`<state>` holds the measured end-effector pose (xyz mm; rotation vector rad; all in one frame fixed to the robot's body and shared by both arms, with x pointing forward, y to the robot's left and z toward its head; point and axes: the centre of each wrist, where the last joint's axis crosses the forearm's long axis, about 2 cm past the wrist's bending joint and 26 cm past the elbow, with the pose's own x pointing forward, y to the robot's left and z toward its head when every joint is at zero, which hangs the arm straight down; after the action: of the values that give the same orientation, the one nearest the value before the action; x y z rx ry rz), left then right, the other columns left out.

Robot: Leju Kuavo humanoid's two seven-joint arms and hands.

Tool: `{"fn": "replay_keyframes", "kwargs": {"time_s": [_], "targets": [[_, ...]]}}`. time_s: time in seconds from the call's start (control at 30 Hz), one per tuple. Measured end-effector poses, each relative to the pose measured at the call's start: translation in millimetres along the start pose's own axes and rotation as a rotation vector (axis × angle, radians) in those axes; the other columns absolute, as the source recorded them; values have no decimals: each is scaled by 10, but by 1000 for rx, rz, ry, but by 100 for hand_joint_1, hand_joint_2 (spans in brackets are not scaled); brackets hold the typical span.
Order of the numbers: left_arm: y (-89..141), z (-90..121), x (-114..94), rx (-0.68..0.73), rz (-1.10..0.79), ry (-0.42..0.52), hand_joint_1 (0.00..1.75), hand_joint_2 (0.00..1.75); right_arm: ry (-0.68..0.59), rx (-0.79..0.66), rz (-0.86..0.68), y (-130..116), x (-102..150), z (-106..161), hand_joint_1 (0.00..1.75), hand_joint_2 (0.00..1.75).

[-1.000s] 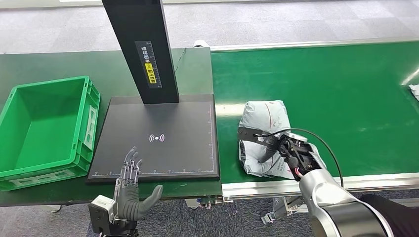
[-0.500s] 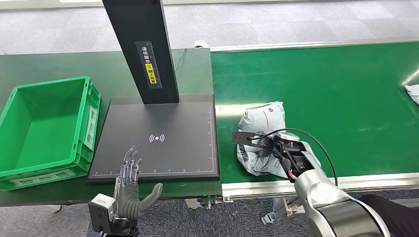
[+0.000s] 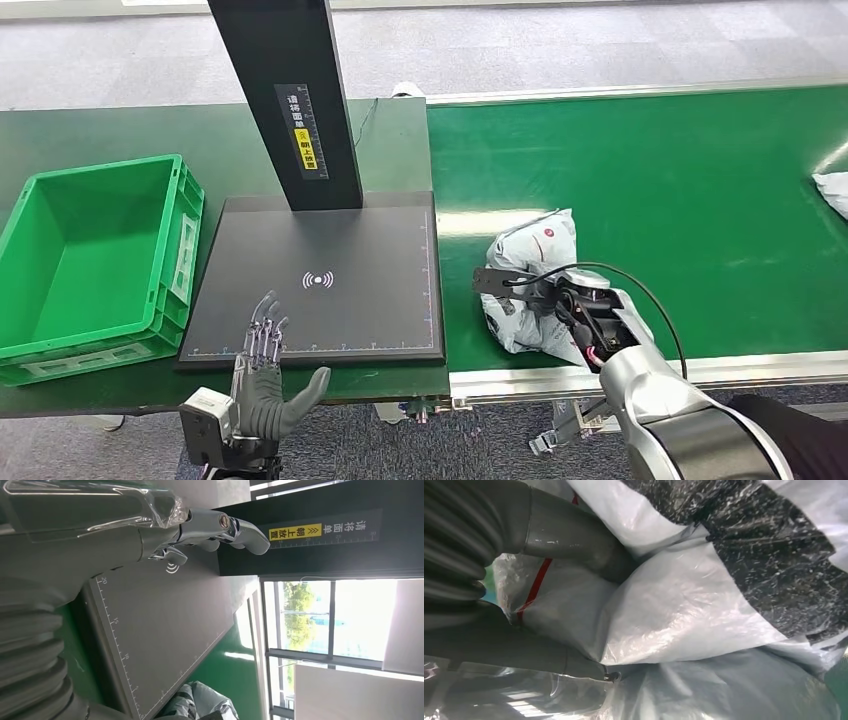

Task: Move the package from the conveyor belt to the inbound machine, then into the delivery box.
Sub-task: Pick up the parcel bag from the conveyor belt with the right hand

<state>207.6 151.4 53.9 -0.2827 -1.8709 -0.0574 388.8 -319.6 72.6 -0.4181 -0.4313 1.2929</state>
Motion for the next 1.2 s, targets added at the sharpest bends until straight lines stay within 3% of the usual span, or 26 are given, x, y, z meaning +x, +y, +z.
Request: {"fn": "replay_keyframes", "kwargs": {"time_s": [0.13, 0.23, 0.33, 0.5, 0.77, 0.9, 1.03, 1.2], "targets": [[-1, 37, -8, -1, 3, 8, 0, 175, -117, -266, -162, 16, -44, -17, 175, 175], [0, 92, -11, 0, 3, 16, 0, 175, -175, -506, -320, -141, -62, 38, 175, 175], [8, 119, -12, 5, 1, 20, 0, 175, -194, -592, -401, -316, -74, 103, 175, 175], [20, 129, -6, 10, -5, 15, 0, 175, -248, -718, -506, -380, -117, 133, 175, 175], [23, 149, -11, 33, -22, -9, 0, 175, -464, -1115, -889, -684, -430, 286, 175, 175], [21, 150, -15, 43, -31, -17, 0, 175, -594, -1208, -1002, -854, -518, 376, 175, 175], [17, 151, -19, 48, -34, -17, 0, 175, -756, -1220, -990, -1032, -289, 472, 175, 175], [1, 137, -14, 41, -40, -20, 0, 175, -998, -1154, -988, -1284, 527, 718, 175, 175]]}}
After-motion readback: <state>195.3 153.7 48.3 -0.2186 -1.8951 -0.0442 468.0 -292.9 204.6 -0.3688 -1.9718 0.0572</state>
